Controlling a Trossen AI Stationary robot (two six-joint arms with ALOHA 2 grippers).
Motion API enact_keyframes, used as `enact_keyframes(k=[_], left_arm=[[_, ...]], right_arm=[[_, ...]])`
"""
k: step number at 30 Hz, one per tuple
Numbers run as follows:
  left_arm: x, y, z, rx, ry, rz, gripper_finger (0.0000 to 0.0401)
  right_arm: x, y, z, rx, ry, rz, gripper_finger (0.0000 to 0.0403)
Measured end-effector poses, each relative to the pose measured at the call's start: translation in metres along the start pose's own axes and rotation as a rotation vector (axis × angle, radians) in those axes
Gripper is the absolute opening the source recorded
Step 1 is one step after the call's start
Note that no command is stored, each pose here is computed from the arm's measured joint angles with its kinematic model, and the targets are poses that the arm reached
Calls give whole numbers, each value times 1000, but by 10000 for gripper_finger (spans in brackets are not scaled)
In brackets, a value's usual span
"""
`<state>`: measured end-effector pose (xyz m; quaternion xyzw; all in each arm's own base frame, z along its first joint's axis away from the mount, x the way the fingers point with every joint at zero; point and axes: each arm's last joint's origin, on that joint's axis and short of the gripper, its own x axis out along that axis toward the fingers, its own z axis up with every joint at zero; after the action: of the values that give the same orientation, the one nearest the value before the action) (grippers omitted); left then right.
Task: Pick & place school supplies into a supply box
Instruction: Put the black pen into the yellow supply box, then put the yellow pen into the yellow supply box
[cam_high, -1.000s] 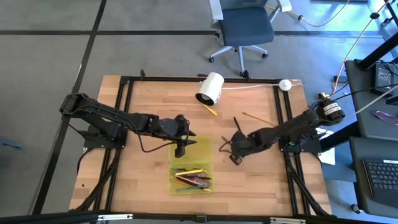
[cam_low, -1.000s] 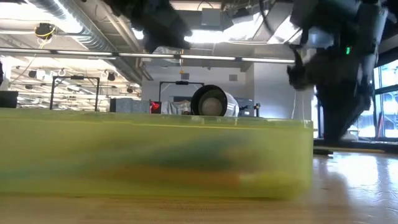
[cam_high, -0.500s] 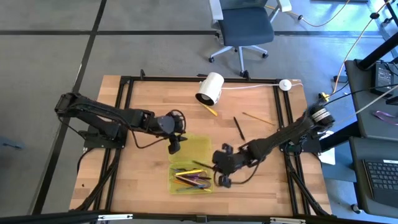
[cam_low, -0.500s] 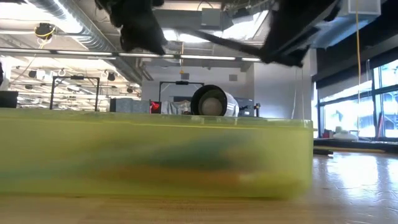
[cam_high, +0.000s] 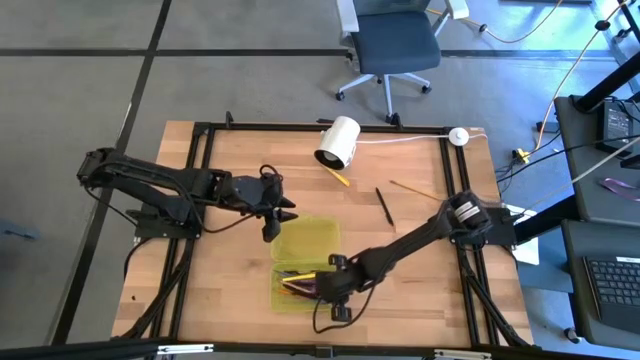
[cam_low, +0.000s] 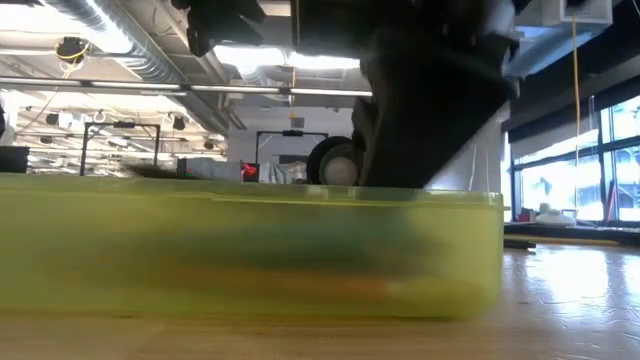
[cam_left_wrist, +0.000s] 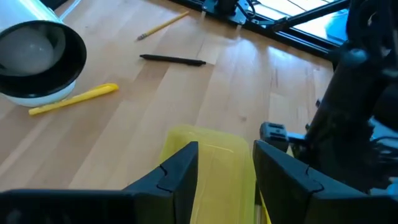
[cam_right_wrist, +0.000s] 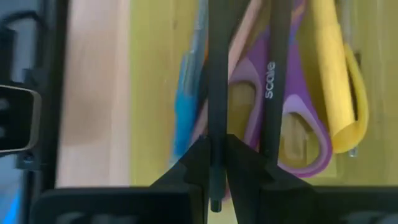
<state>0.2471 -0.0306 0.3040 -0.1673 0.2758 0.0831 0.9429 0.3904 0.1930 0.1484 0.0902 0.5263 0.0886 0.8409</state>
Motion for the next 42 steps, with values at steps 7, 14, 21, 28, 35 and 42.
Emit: enact_keyframes(k=[7,14,21,28,35,42], left_arm=[[1,-3,-2,9,8,-8,149],[0,-7,-4,20,14,-20,146],[0,-7,-5,39,17,-17,146],[0,-7,-4,71,12,-20,146],[0,-7,-4,24,9,-22,149],[1,-4,-2,37,-11,15,145]], right_arm=[[6,-1,-2,30,17,-7,45],[6,-3,-2,24,22,-12,76],[-16,-12,4,48,39,-37,153],[-81,-16,15,42,-33,-80,171],[-160,-47,-3,199,-29,-254,172],[-207,-93,-44,438,-123,-350,172]])
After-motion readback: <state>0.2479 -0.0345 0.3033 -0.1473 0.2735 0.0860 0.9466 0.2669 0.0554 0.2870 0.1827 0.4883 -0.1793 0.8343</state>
